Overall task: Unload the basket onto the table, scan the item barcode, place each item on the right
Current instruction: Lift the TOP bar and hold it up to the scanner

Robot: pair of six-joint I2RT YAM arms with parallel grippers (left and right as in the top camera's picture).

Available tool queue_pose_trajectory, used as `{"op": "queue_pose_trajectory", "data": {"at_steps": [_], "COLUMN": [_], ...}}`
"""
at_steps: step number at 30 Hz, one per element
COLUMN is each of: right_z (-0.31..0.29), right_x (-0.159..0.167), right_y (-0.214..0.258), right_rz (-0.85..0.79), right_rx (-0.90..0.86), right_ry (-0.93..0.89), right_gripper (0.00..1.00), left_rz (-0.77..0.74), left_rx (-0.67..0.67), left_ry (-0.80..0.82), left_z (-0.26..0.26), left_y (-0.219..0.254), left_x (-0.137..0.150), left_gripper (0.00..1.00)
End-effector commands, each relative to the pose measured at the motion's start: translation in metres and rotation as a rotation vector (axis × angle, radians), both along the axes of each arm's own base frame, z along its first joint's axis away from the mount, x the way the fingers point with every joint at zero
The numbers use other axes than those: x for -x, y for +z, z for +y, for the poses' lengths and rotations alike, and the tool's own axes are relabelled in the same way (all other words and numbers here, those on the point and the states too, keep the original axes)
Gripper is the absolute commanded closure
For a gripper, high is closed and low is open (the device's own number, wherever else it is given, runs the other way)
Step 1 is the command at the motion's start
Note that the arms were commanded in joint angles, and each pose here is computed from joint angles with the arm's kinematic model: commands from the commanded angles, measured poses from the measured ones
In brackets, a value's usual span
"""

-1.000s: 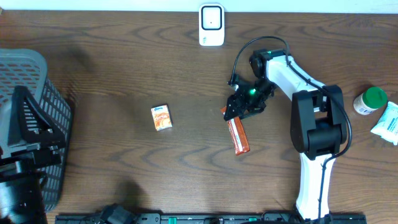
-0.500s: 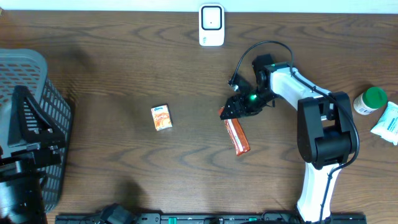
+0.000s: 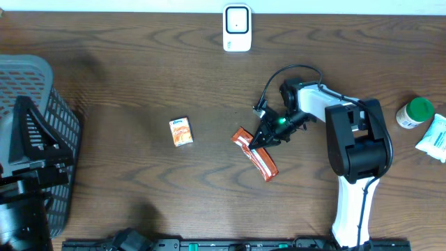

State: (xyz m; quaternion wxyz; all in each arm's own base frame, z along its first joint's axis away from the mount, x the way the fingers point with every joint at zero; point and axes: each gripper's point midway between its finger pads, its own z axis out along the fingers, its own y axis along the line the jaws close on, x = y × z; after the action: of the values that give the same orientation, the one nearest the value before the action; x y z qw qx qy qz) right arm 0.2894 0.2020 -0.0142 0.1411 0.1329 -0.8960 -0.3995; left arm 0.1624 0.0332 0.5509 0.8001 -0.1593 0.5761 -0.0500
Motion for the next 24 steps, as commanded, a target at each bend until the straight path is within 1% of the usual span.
{"op": "queue_pose_trajectory", "data": {"at_steps": [1, 3, 4, 6, 8, 10, 13, 16, 19, 23, 24], "right_z": [-0.058, -0.045, -0.036, -0.040, -0.052, -0.062, -0.061, -0.058, -0.052, -0.041, -0.039], "right_x": [0.023, 0.008, -0.008, -0.024, -0.038, -0.051, -0.071, -0.089, -0.108, -0.111, -0.106], "right_y": [-0.077, -0.063, -0.047, -0.038, -0.032, -0.023, 0.006, 0.045, 0.101, 0.163, 0.193], "right_rz": [0.084, 0.118, 0.147, 0.150, 0.113, 0.055, -0.046, -0.109, -0.221, -0.308, -0.342], "right_rx": [0.429, 0.357, 0.297, 0.314, 0.378, 0.434, 0.420, 0.382, 0.291, 0.175, 0.137], "right_ry": [0.054, -0.056, -0.162, -0.251, -0.309, -0.355, -0.412, -0.520, -0.617, -0.685, -0.715], "right_gripper": [0.98, 0.98, 0.99, 0.99, 0.99, 0.99, 0.99, 0.99, 0.99, 0.99, 0.99], "left_rz": [-0.004, -0.004, -0.004, -0.004, -0.004, -0.004, -0.004, -0.004, -0.004, -0.004, -0.004], "left_rx": [0.005, 0.005, 0.005, 0.005, 0.005, 0.005, 0.005, 0.005, 0.005, 0.005, 0.005], "left_ry": [0.001, 0.001, 0.001, 0.002, 0.002, 0.001, 0.001, 0.001, 0.002, 0.002, 0.001], "left_z": [0.001, 0.001, 0.001, 0.001, 0.001, 0.001, 0.001, 0.001, 0.001, 0.001, 0.001], "left_y": [-0.001, -0.001, -0.001, -0.001, -0.001, -0.001, -0.001, -0.001, -0.001, -0.001, -0.001], "left_x": [0.001, 0.001, 0.001, 0.001, 0.001, 0.001, 0.001, 0.001, 0.001, 0.001, 0.001], "left_gripper": [0.19, 0.19, 0.19, 0.19, 0.19, 0.19, 0.19, 0.19, 0.19, 0.19, 0.19]}}
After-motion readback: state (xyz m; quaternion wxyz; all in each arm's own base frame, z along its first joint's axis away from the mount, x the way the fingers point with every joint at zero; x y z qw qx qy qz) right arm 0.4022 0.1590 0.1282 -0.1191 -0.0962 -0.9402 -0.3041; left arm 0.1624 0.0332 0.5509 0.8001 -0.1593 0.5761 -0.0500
